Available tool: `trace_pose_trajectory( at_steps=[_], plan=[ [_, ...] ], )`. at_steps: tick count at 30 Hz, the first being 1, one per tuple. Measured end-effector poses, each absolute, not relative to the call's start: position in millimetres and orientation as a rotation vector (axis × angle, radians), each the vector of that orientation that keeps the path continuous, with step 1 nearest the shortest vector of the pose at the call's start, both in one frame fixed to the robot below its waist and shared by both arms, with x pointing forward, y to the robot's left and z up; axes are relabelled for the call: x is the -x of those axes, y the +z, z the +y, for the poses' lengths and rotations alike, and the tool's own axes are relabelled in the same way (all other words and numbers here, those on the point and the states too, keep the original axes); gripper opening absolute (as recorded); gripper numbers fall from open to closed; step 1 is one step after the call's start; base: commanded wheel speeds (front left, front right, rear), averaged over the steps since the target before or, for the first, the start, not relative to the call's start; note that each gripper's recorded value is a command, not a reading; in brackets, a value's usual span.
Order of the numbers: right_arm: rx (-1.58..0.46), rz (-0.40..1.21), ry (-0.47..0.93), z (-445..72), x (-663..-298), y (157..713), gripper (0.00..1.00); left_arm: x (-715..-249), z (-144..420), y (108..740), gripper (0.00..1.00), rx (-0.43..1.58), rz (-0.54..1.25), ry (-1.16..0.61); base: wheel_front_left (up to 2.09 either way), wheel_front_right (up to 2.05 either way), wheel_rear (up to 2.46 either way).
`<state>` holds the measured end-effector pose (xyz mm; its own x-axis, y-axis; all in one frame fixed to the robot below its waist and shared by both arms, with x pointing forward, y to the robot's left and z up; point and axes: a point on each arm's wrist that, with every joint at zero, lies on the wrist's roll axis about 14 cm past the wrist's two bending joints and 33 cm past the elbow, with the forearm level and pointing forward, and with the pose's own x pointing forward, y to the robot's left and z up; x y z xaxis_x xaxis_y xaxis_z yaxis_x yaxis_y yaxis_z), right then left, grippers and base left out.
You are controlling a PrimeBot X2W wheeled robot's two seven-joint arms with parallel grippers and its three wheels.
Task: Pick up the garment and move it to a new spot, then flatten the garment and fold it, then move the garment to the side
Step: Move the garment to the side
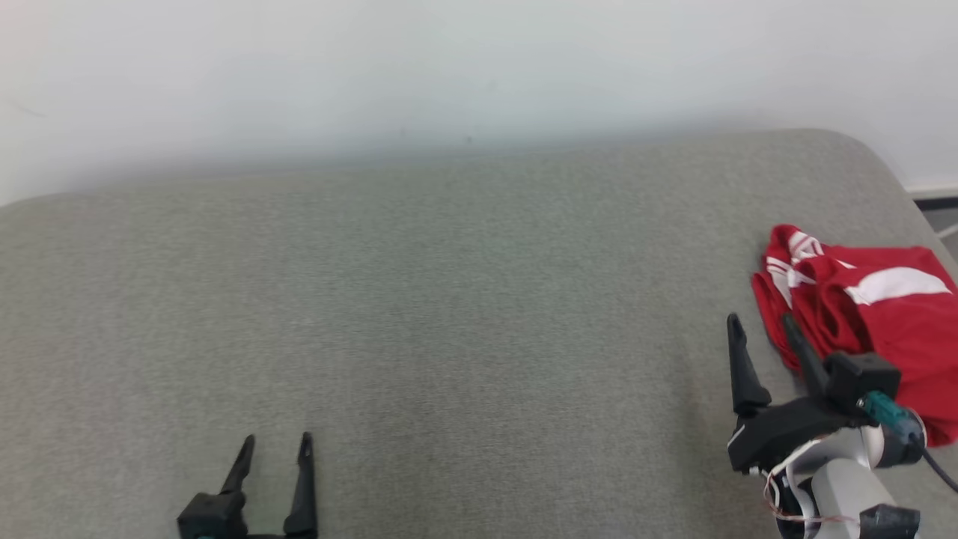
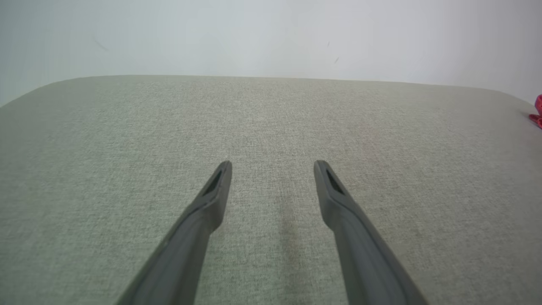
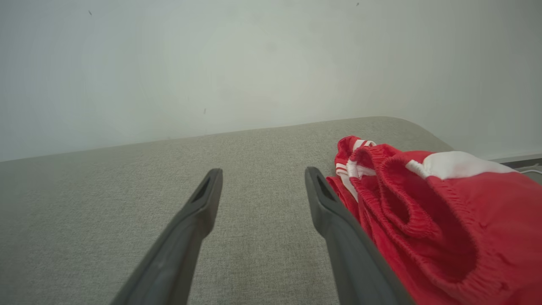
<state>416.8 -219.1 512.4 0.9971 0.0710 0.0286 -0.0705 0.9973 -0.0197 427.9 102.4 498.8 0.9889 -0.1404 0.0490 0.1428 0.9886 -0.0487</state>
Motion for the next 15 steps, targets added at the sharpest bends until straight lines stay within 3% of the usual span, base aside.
trace_pose_trajectory(
  at_steps=[15],
  plan=[
    [-0.018, -0.031, 0.103, -197.9, -403.2, 507.4, 1.00, -400.4, 173.1, 511.4, 1.00, 0.044, -0.084, 0.044, 0.00, 0.00, 0.00]
  ],
)
